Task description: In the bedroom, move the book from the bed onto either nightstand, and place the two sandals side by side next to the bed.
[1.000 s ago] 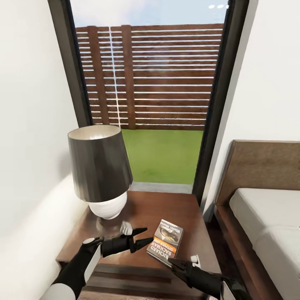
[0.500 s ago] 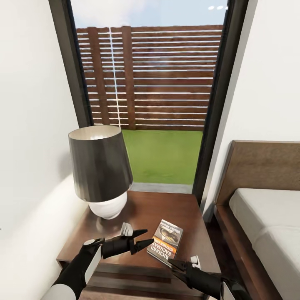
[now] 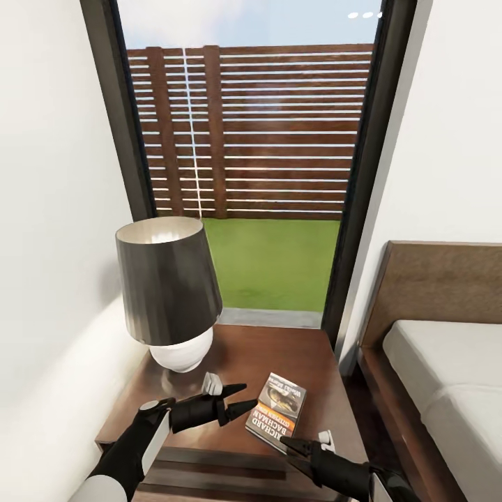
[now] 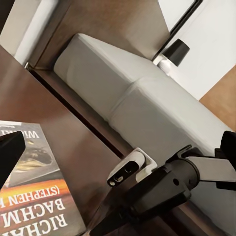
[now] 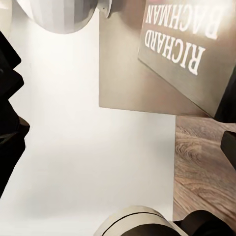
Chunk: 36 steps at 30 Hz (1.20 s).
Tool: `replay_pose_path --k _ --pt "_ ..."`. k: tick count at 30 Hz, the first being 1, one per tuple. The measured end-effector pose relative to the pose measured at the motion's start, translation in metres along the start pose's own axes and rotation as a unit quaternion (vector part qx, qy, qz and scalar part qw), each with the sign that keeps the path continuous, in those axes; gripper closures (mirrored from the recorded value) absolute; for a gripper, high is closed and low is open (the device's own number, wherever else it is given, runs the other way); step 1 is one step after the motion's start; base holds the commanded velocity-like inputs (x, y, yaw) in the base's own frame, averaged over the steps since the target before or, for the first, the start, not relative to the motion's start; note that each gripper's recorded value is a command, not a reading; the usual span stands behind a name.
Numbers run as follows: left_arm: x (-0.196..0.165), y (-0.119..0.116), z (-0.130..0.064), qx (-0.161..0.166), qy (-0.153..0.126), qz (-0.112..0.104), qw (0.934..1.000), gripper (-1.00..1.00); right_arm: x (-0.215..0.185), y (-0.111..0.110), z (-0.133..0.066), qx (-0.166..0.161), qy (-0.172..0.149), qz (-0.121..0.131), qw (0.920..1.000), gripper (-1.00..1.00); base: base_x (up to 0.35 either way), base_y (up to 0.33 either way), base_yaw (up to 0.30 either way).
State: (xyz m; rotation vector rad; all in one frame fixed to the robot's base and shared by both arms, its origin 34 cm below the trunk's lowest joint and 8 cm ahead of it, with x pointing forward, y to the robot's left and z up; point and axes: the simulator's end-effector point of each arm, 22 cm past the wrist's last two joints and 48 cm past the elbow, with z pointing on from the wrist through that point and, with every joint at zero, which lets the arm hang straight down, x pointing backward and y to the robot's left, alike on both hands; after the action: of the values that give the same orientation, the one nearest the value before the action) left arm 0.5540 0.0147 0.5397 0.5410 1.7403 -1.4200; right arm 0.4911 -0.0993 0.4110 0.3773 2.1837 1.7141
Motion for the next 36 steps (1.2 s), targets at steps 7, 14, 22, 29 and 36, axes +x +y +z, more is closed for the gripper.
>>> replay_pose_path --k 7,14,22,29,36 --pt "0.0 0.0 0.0 0.0 0.0 0.0 1.0 -1.0 0.0 0.0 0.0 0.0 0.0 0.0 1.0 -1.0 0.0 0.0 0.0" --pt "0.0 0.0 0.0 0.0 0.0 0.0 1.0 -1.0 0.0 0.0 0.0 0.0 0.0 0.0 1.0 -1.0 0.0 0.0 0.0" --pt "-0.013 -0.005 0.001 0.0 0.0 -0.001 1.0 -1.0 -0.004 0.013 -0.001 0.0 0.0 0.0 1.0 -1.0 0.0 0.0 0.0" --pt "-0.027 -0.012 0.001 0.0 0.001 -0.001 1.0 -1.0 -0.01 0.028 -0.003 0.0 0.0 0.0 1.0 -1.0 0.0 0.0 0.0" --pt "-0.042 -0.018 0.002 0.0 0.001 -0.001 1.0 -1.0 -0.015 0.043 -0.005 0.0 0.0 0.0 1.0 -1.0 0.0 0.0 0.0"
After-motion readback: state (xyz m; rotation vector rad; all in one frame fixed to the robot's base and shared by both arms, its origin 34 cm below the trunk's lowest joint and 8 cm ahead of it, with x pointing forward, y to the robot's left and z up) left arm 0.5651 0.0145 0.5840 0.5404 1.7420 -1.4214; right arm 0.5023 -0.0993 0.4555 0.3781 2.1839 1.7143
